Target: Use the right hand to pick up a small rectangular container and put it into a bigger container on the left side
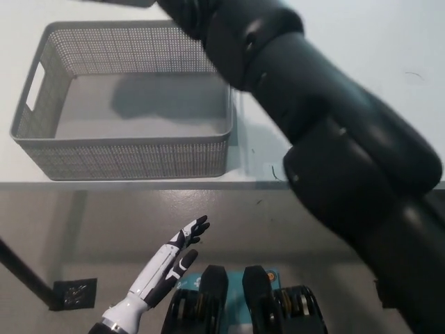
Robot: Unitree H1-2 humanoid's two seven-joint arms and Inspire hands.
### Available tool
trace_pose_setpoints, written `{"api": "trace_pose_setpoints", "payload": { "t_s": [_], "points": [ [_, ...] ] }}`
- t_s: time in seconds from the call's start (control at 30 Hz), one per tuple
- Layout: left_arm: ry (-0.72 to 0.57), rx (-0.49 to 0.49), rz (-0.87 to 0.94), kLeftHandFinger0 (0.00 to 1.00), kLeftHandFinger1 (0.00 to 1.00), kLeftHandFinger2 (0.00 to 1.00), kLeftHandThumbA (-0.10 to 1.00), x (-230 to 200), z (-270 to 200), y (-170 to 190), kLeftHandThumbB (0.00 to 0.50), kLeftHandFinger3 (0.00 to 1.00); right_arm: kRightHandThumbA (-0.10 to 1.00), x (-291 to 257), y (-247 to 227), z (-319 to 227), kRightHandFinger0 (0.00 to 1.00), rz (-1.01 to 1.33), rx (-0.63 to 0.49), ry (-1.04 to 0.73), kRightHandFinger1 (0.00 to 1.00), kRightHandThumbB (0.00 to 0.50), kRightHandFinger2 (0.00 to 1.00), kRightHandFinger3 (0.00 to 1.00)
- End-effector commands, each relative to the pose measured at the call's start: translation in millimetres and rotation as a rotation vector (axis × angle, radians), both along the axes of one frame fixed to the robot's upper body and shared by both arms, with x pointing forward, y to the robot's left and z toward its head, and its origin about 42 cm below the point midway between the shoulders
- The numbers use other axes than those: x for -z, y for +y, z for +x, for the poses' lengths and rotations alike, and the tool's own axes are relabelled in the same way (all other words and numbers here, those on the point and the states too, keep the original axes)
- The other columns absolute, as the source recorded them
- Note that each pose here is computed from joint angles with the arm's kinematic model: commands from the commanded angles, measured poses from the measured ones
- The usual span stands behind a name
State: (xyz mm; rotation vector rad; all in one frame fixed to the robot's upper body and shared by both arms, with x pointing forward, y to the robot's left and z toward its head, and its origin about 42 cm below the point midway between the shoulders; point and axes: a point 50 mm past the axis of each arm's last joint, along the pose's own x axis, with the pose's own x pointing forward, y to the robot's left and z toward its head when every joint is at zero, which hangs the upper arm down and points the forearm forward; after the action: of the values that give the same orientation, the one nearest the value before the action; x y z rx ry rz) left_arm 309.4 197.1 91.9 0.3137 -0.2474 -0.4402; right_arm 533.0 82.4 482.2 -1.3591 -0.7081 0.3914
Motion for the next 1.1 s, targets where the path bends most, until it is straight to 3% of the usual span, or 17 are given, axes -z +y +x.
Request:
{"api": "trace_pose_setpoints", "payload": {
  "t_s": [0.0,0.07,0.1,0.13,0.2,0.23,0.27,0.43,0.53,0.6,0.63,0.7,0.73,0.77,0.8,0.83,1.07],
  "points": [
    [-0.045,0.025,-0.010,1.00,1.00,1.00,1.00,-10,4,-1,0.400,1.00,-0.10,-13,8,-5,0.00,0.058,0.032,-0.017,0.13,0.288,0.62,0.36],
    [-0.048,0.026,-0.006,1.00,1.00,1.00,1.00,-12,4,0,0.397,1.00,-0.10,3,12,-6,0.00,0.047,0.044,0.002,0.07,0.304,0.54,0.31],
    [-0.045,0.023,-0.004,1.00,1.00,1.00,1.00,-13,4,0,0.397,1.00,-0.10,12,13,-5,0.02,0.036,0.051,0.024,0.14,0.299,0.62,0.42],
    [-0.044,0.022,-0.002,1.00,1.00,1.00,1.00,-14,4,0,0.399,1.00,-0.10,14,13,-5,0.13,0.033,0.054,0.032,0.27,0.402,0.65,0.49],
    [-0.053,0.024,0.006,1.00,1.00,1.00,1.00,-15,6,1,0.399,1.00,-0.10,26,14,-5,0.10,0.005,0.067,0.060,0.20,0.308,0.44,0.53],
    [-0.055,0.024,0.010,1.00,1.00,1.00,1.00,-16,6,1,0.399,1.00,-0.10,33,13,-4,0.13,0.001,0.072,0.073,0.25,0.324,0.51,0.52],
    [-0.056,0.025,0.014,1.00,1.00,1.00,1.00,-16,7,0,0.401,1.00,-0.10,42,13,-4,0.15,-0.002,0.075,0.081,0.25,0.327,0.45,0.44],
    [-0.048,0.036,0.016,1.00,1.00,1.00,1.00,-18,8,-2,0.397,1.00,-0.10,79,9,-3,0.28,-0.028,0.096,0.142,0.40,0.315,0.56,0.52],
    [-0.053,0.037,0.023,1.00,1.00,1.00,1.00,-19,9,-3,0.401,1.00,-0.10,101,10,-5,0.10,-0.058,0.102,0.161,0.20,0.311,0.36,0.53],
    [-0.055,0.039,0.027,1.00,1.00,1.00,1.00,-20,10,-3,0.403,1.00,-0.10,105,10,-6,0.14,-0.084,0.107,0.165,0.24,0.292,0.37,0.55],
    [-0.058,0.039,0.034,1.00,1.00,1.00,1.00,-21,10,-3,0.407,1.00,-0.10,110,10,-6,0.30,-0.090,0.106,0.183,0.40,0.295,0.49,0.52],
    [-0.054,0.038,0.034,1.00,1.00,1.00,1.00,-22,10,-2,0.409,1.00,-0.10,114,10,-7,0.17,-0.091,0.106,0.200,0.26,0.287,0.39,0.50],
    [-0.055,0.040,0.035,1.00,1.00,1.00,1.00,-23,11,-2,0.410,1.00,0.19,115,10,-7,0.30,-0.105,0.113,0.206,0.51,0.290,0.83,0.89],
    [-0.056,0.040,0.033,1.00,1.00,1.00,1.00,-22,11,-2,0.410,1.00,0.40,115,10,-7,0.50,-0.115,0.118,0.219,0.79,0.353,1.00,1.00],
    [-0.056,0.043,0.031,1.00,1.00,1.00,1.00,-22,11,-3,0.409,1.00,0.56,114,10,-6,0.90,-0.112,0.121,0.257,1.00,0.399,1.00,1.00],
    [-0.055,0.045,0.031,1.00,1.00,1.00,1.00,-23,11,-2,0.408,1.00,0.63,112,10,-6,1.00,-0.104,0.121,0.293,1.00,0.415,1.00,1.00],
    [-0.055,0.053,0.039,1.00,1.00,1.00,1.00,-23,12,-1,0.406,1.00,0.90,93,8,-3,1.00,-0.102,0.118,0.293,1.00,0.500,1.00,1.00]
  ]
}}
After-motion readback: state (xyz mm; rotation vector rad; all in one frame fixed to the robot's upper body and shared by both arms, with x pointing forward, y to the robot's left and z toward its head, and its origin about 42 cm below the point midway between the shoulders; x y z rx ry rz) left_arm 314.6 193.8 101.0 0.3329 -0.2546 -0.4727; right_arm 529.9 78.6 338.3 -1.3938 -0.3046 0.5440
